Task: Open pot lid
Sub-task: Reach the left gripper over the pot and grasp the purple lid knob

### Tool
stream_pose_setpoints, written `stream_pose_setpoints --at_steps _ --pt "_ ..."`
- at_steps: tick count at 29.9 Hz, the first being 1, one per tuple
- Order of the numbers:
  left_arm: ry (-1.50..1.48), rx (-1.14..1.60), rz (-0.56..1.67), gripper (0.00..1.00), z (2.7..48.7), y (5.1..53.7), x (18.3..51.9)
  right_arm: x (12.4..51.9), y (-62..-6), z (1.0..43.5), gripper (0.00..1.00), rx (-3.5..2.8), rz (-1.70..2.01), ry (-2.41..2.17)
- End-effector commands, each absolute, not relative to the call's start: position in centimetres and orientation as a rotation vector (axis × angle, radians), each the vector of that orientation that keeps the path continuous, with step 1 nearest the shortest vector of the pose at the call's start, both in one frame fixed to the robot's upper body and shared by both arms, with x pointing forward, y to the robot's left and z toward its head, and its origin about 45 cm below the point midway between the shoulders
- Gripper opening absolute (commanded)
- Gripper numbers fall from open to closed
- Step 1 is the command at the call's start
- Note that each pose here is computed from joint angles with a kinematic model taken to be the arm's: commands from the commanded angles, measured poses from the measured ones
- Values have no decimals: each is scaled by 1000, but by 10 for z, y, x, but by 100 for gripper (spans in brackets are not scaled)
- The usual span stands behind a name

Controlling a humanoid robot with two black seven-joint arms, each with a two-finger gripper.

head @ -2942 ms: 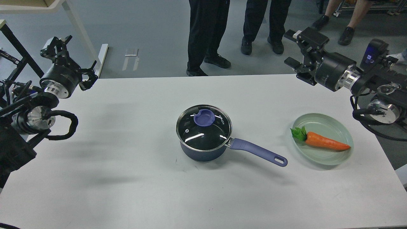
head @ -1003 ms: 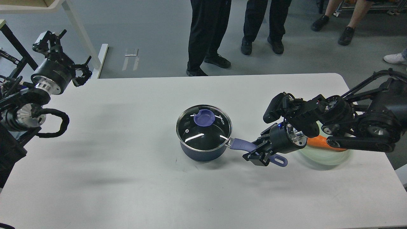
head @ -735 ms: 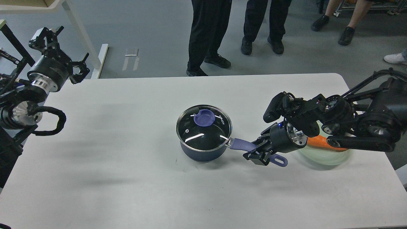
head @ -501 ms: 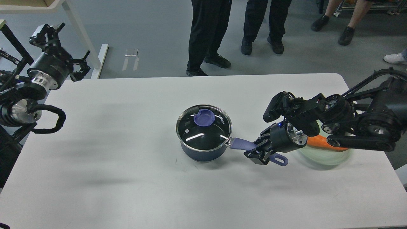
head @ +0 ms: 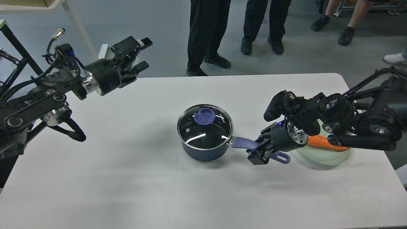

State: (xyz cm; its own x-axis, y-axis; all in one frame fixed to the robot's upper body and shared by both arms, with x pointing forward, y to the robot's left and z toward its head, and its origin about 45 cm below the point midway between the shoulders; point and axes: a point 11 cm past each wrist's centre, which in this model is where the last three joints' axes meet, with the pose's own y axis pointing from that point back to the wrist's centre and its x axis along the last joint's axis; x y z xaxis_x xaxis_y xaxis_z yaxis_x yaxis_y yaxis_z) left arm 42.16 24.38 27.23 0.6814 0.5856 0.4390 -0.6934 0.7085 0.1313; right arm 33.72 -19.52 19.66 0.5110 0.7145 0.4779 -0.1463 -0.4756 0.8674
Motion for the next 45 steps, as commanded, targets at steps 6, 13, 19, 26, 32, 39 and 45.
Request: stream_pose_setpoints --at_steps 6,13,19,26,32,39,45 --pt "-765 448 416 99 262 177 394 337 -196 196 25 1785 1108 477" --pt "-1037 586 231 99 230 157 378 336 -196 195 25 1784 1105 479" --pt "-1186 624 91 99 200 141 359 336 -196 195 25 1784 1106 481" --pt "-1205 649 102 99 190 138 363 336 -196 195 25 1783 1105 481" --pt "-1223 673 109 99 185 140 368 337 -195 196 25 1782 1107 480" --pt "-1212 671 94 95 179 139 364 337 -196 196 25 1781 1103 483" --pt "-1217 680 91 93 173 139 365 337 -196 196 25 1781 1101 484"
